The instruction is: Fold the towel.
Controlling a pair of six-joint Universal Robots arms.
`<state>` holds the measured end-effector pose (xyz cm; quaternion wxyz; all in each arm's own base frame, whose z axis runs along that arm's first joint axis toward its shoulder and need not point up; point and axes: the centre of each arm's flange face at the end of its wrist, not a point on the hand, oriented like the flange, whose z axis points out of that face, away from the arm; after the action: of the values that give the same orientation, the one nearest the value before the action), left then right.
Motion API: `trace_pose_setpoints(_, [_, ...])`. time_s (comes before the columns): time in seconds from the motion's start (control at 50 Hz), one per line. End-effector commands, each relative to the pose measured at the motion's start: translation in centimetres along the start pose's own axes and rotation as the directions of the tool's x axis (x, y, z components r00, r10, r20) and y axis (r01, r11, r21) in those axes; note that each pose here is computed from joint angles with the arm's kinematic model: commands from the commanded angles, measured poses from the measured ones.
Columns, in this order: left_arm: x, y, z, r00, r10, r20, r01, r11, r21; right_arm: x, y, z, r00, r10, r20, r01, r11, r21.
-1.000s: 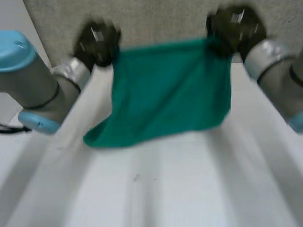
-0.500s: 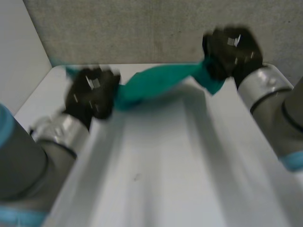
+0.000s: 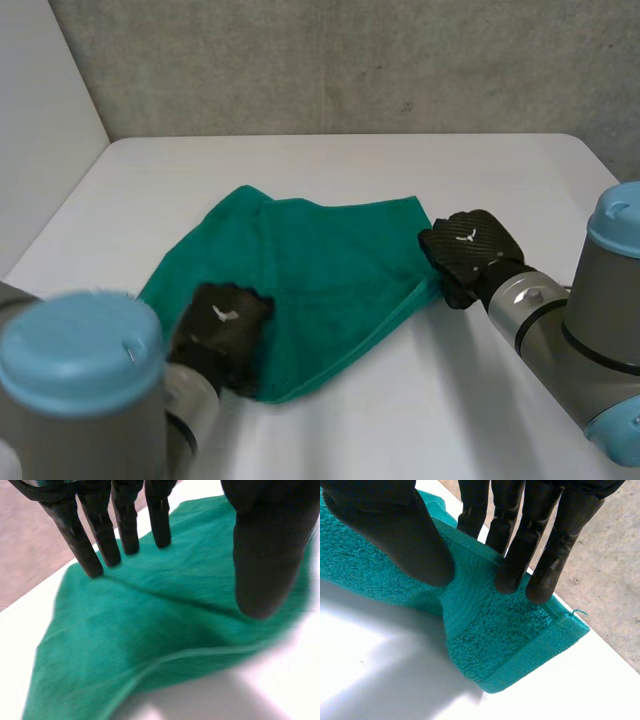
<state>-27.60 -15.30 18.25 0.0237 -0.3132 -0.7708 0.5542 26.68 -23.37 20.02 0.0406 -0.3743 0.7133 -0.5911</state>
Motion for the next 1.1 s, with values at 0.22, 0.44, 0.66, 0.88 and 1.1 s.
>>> trace_pose_setpoints(0.22, [-8.3,2.1,3.9,0.986,-0.138,0.091,0.146,0.985,-0.091,0.7,1.7,1.5,1.0,0.027,-0.009,-0.028,0.999,-0.026])
trace_pose_setpoints(0.44, [-8.0,4.1,4.6,0.982,-0.188,-0.022,0.183,0.973,-0.14,0.6,2.2,1.8,0.999,0.033,-0.009,-0.034,0.999,-0.037])
trace_pose_setpoints(0.66, [-9.8,5.7,7.8,0.979,-0.199,0.051,0.204,0.974,-0.101,1.5,2.6,2.0,0.998,0.04,-0.041,-0.042,0.998,-0.051])
trace_pose_setpoints(0.88, [-11.4,6.8,8.3,0.976,-0.194,0.099,0.206,0.97,-0.128,2.0,2.7,2.0,0.998,0.04,-0.056,-0.043,0.997,-0.057])
trace_pose_setpoints(1.1, [-11.0,7.2,7.7,0.983,-0.162,0.089,0.175,0.973,-0.151,2.0,2.8,2.1,0.998,0.039,-0.054,-0.042,0.997,-0.058])
